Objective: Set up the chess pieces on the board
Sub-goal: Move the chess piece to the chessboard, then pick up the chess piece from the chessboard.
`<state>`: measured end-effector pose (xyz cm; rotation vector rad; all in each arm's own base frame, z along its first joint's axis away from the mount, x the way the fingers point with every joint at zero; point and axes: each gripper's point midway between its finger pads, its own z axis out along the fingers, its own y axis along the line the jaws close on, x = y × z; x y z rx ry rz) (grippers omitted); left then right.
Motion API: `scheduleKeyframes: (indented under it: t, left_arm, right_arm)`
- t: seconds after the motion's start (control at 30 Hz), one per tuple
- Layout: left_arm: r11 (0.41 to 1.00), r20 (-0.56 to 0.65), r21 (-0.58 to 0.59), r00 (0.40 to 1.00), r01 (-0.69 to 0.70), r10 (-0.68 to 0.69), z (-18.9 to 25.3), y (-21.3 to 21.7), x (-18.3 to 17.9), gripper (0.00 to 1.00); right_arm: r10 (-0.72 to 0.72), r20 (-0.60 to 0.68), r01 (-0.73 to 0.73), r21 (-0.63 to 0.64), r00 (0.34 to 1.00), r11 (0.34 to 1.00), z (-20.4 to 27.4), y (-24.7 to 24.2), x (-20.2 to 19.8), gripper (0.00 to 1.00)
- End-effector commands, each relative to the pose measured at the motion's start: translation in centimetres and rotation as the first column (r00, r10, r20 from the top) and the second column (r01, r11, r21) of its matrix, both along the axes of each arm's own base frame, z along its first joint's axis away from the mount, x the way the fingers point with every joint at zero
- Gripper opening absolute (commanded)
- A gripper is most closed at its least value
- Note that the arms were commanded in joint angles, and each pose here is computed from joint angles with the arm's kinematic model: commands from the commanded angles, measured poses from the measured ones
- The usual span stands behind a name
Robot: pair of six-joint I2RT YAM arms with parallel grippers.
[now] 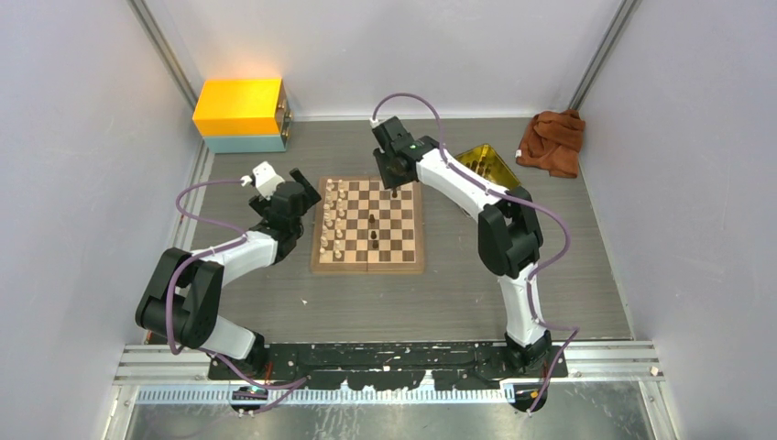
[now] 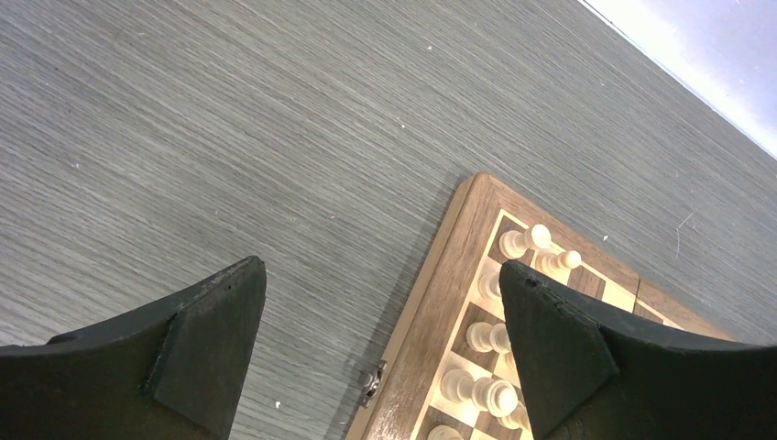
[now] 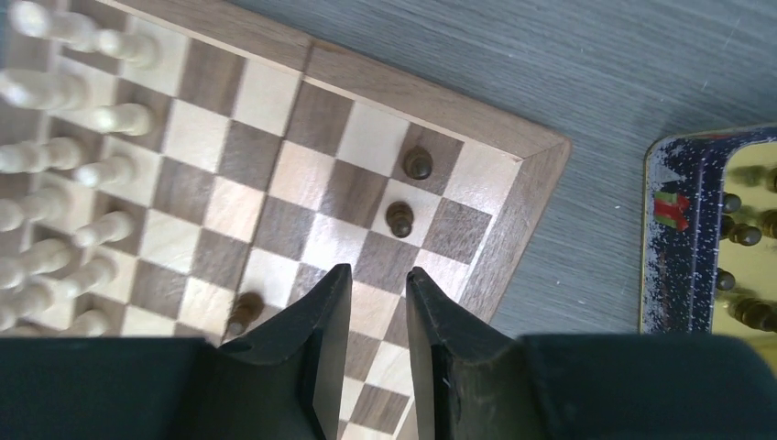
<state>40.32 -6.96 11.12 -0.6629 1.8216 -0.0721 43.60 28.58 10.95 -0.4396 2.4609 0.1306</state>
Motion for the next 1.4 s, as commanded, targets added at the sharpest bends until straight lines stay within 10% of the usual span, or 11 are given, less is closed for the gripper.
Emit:
scheduleKeyframes:
  t: [0.0, 0.53, 1.37]
  left_arm:
    - [1.000, 0.067, 0.006, 0.997, -0.027, 0.026, 2.3, 0.1, 1.0, 0.99]
    - [1.000, 0.076, -0.004, 0.997, -0.023, 0.023, 2.5, 0.3, 0.1, 0.99]
    - [1.000, 0.078, 0.009, 0.997, -0.020, 0.019, 2.2, 0.4, 0.0, 0.99]
  right_arm:
    - [0.046, 0.118, -0.053, 0.055, 0.992, 0.997, 6.6, 2.1, -1.2, 0.35]
    - [0.161, 0.041, -0.164, 0.059, 0.986, 0.985, 3.4, 6.5, -7.6, 0.35]
    - [0.152, -0.006, -0.152, 0.035, 0.988, 0.988, -0.7, 7.1, -6.4, 0.36]
